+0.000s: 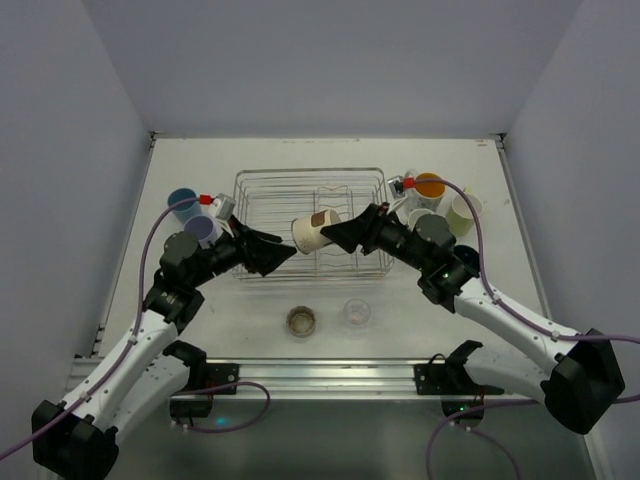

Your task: Unload the cups from the dish rack

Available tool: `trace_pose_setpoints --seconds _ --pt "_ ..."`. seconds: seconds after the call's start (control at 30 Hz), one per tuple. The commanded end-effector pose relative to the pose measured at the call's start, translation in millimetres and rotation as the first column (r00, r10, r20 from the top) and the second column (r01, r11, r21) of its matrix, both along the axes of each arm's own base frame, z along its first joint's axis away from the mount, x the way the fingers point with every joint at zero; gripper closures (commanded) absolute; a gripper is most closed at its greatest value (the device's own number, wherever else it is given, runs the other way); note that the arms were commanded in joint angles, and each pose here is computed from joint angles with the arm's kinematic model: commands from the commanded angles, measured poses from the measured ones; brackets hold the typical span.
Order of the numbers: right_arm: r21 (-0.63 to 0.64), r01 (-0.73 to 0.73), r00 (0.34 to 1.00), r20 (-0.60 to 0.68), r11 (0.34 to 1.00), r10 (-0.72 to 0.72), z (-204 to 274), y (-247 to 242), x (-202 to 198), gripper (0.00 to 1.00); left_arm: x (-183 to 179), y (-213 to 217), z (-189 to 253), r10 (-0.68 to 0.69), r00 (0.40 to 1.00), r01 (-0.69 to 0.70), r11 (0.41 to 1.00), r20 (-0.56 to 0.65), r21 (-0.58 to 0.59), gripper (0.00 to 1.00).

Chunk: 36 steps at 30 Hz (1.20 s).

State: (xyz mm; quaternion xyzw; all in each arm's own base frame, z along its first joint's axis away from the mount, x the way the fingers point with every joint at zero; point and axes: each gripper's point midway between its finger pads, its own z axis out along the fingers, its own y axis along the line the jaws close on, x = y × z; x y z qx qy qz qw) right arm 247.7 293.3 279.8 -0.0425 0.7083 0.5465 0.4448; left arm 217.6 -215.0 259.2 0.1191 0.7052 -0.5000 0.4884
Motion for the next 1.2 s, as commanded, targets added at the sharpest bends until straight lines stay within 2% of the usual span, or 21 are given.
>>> trace_pose_setpoints --seconds 0.0,0.2,0.37,0.4,0.43,0.5,0.53,0.57,0.63,0.67,0.7,0.73,0.77,0.8,0.83,0.87,0.9,0.93,1.0,1.1,1.17 --pt "0.151 -0.143 0.987 0.092 0.978 0.130 42.7 14.6 -24.9 0.66 -8.2 -11.9 27.5 -0.077 0.997 0.079 0.988 0.025 -0.133 0.22" --pt "0.174 -0.199 0.980 0.057 0.964 0.192 32.0 35.6 -28.2 0.66 -14.7 -20.9 31.4 -0.140 0.990 0.140 0.972 0.014 -0.190 0.27" --pt "0.233 -0.273 0.962 0.044 0.933 0.271 31.3 49.0 -37.6 0.66 -17.5 -20.9 43.6 -0.133 0.989 0.143 0.965 0.060 -0.220 0.42" --pt "0.235 -0.281 0.959 0.031 0.931 0.282 26.4 51.7 -37.3 0.66 -17.0 -20.3 44.8 -0.126 0.990 0.138 0.965 0.066 -0.221 0.46" --pt "0.245 -0.291 0.956 0.039 0.925 0.290 27.5 52.4 -38.5 0.66 -16.3 -20.1 44.8 -0.120 0.991 0.132 0.966 0.066 -0.222 0.58" --pt "0.257 -0.313 0.948 0.024 0.914 0.318 25.1 55.4 -41.9 0.63 -12.2 -17.4 43.1 -0.088 0.994 0.099 0.971 0.060 -0.216 0.70" --pt "0.261 -0.316 0.947 0.025 0.912 0.321 24.7 55.0 -41.8 0.57 -10.0 -16.2 43.6 -0.073 0.996 0.083 0.974 0.056 -0.209 0.84" --pt "0.262 -0.315 0.947 0.018 0.912 0.321 23.0 54.9 -42.5 0.36 -5.7 -12.9 44.9 -0.038 0.998 0.049 0.978 0.059 -0.201 0.89" --pt "0.255 -0.290 0.955 0.012 0.923 0.297 19.8 50.0 -41.5 0.13 2.9 -6.8 36.8 0.020 0.999 -0.016 0.992 0.029 -0.123 0.97" --pt "0.246 -0.281 0.958 0.016 0.928 0.286 18.7 46.9 -41.0 0.04 12.9 1.9 37.4 0.099 0.995 -0.096 0.991 0.024 -0.096 0.99" --pt "0.238 -0.265 0.963 0.013 0.934 0.270 16.7 43.6 -38.5 0.01 16.7 10.7 13.9 0.149 0.988 -0.149 0.989 -0.032 0.013 1.00" --pt "0.220 -0.258 0.965 0.011 0.941 0.262 14.3 38.6 -40.4 0.01 19.2 18.0 24.3 0.190 0.981 -0.189 0.981 -0.022 0.046 1.00" --pt "0.210 -0.251 0.967 0.011 0.945 0.254 12.7 35.3 -40.9 0.01 26.2 30.9 21.1 0.272 0.962 -0.268 0.958 -0.032 0.099 1.00" --pt "0.195 -0.242 0.970 0.008 0.951 0.245 9.6 31.3 -40.3 0.01 22.1 43.8 -1.7 0.315 0.946 -0.291 0.931 -0.081 0.218 1.00" --pt "0.151 -0.226 0.973 -0.010 0.962 0.230 -3.1 27.6 -40.1 0.01 21.9 53.1 12.0 0.352 0.934 -0.327 0.912 -0.062 0.248 1.00" --pt "0.137 -0.211 0.977 0.009 0.968 0.212 1.1 21.6 -42.4 0.01 28.2 70.7 7.5 0.432 0.901 -0.397 0.859 -0.042 0.323 1.00" --pt "0.109 -0.194 0.981 0.002 0.975 0.195 -3.2 18.4 -42.4 0.01 18.1 86.1 -13.0 0.478 0.873 -0.398 0.810 -0.094 0.430 1.00" --pt "0.050 -0.153 0.986 -0.052 0.987 0.156 -17.0 13.5 -38.3 0.01 17.1 97.7 -4.9 0.520 0.850 -0.431 0.774 -0.079 0.464 1.00" --pt "-0.020 -0.119 0.993 -0.017 0.993 0.118 -17.5 3.3 -39.0 0.01 8.8 127.7 -22.5 0.621 0.780 -0.463 0.659 -0.081 0.593 1.00" --pt "-0.138 -0.048 0.998 -0.036 0.989 0.043 -29.1 -16.6 -38.9 0.01 -0.4 161.6 -35.4 0.737 0.674 -0.507 0.515 -0.055 0.691 1.00" --pt "-0.179 -0.001 1.000 0.004 0.984 0.002 -28.8 -27.4 -37.3 0.01 -2.3 172.6 -41.2 0.779 0.625 -0.527 0.463 -0.043 0.713 1.00"
